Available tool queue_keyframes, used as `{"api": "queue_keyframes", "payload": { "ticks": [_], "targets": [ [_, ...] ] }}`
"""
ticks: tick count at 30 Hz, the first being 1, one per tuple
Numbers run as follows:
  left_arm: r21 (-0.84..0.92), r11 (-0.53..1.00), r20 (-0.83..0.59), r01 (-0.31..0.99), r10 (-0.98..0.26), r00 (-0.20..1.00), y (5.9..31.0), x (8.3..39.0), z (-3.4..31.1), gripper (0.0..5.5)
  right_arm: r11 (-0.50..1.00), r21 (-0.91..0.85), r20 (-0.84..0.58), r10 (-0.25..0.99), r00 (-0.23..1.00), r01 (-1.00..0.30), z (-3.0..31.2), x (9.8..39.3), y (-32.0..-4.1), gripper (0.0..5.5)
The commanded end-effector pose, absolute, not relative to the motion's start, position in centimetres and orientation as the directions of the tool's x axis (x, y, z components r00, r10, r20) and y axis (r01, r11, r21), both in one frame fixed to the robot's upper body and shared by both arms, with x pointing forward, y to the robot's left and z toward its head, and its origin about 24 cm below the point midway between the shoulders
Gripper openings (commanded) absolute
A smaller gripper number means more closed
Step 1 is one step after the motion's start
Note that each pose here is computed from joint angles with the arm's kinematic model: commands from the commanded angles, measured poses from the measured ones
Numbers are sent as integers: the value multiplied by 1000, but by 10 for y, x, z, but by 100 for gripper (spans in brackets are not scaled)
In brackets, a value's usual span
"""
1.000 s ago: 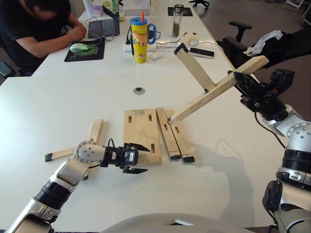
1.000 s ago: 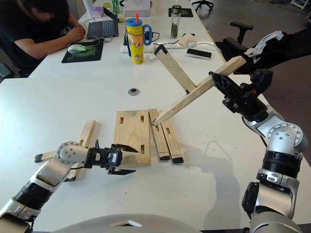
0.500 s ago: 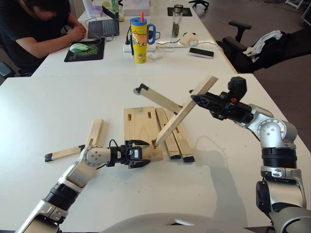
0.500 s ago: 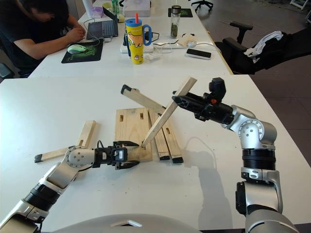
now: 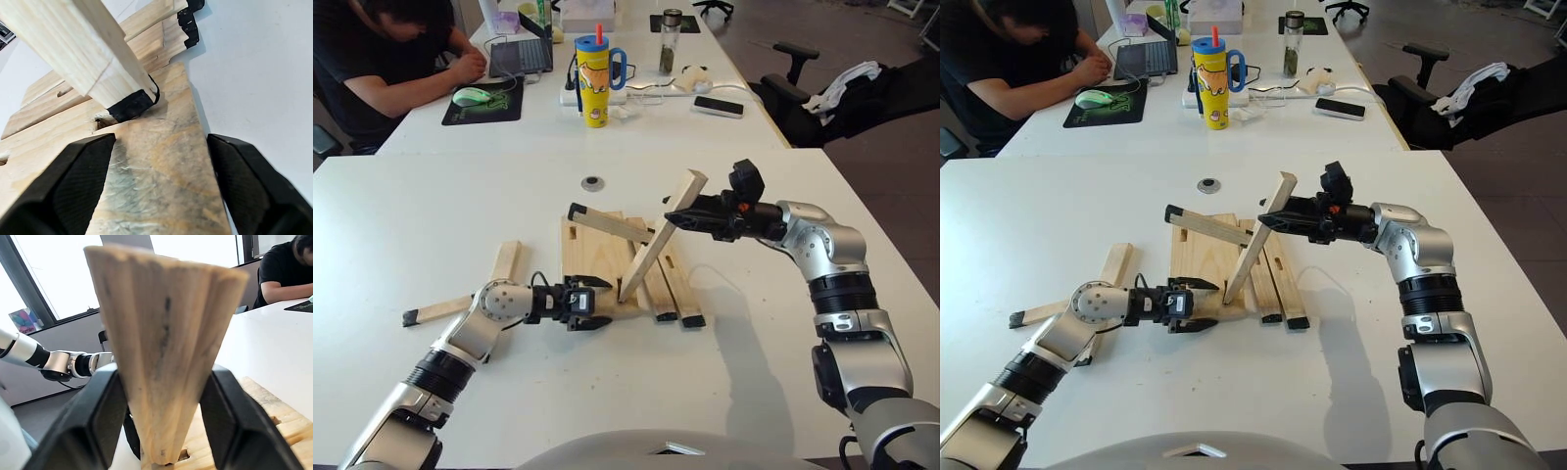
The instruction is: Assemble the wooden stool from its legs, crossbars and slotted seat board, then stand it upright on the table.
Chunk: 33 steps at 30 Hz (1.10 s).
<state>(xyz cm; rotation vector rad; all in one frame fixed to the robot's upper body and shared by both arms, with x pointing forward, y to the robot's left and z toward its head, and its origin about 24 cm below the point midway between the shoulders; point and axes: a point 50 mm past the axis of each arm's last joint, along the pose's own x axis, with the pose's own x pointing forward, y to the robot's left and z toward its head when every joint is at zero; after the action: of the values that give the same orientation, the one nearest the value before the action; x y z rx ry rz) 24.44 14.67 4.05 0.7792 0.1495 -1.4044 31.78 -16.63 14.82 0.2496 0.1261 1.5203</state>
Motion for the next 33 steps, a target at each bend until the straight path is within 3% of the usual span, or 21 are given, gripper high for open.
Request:
{"api": "queue_keyframes", "payload": {
  "ticks": [1, 6, 12, 19, 24, 33],
  "targets": [
    [275, -84, -664, 958, -737, 126, 167, 233, 15, 349, 24, 149, -42, 999, 18, -988, 157, 325, -161, 207],
    [268, -115, -670, 957, -736, 99, 166, 230, 13, 349, -32, 71, -126, 991, -41, -997, 169, 328, -151, 207],
    [250, -114, -677, 961, -731, 89, 165, 223, 5, 349, 6, 13, -198, 980, 3, -1000, 162, 331, -150, 207],
    [234, -76, -662, 969, -743, 102, 161, 218, 2, 349, -14, 33, -241, 970, -21, -999, 136, 306, -145, 207],
    [242, -21, -652, 970, -744, 147, 162, 219, 1, 349, -19, 59, -311, 950, -36, -998, 121, 298, -137, 207],
    [237, 120, -643, 964, -725, 248, 156, 226, -8, 349, 67, 97, -332, 943, 31, -993, 105, 312, -132, 207]
  ]
}}
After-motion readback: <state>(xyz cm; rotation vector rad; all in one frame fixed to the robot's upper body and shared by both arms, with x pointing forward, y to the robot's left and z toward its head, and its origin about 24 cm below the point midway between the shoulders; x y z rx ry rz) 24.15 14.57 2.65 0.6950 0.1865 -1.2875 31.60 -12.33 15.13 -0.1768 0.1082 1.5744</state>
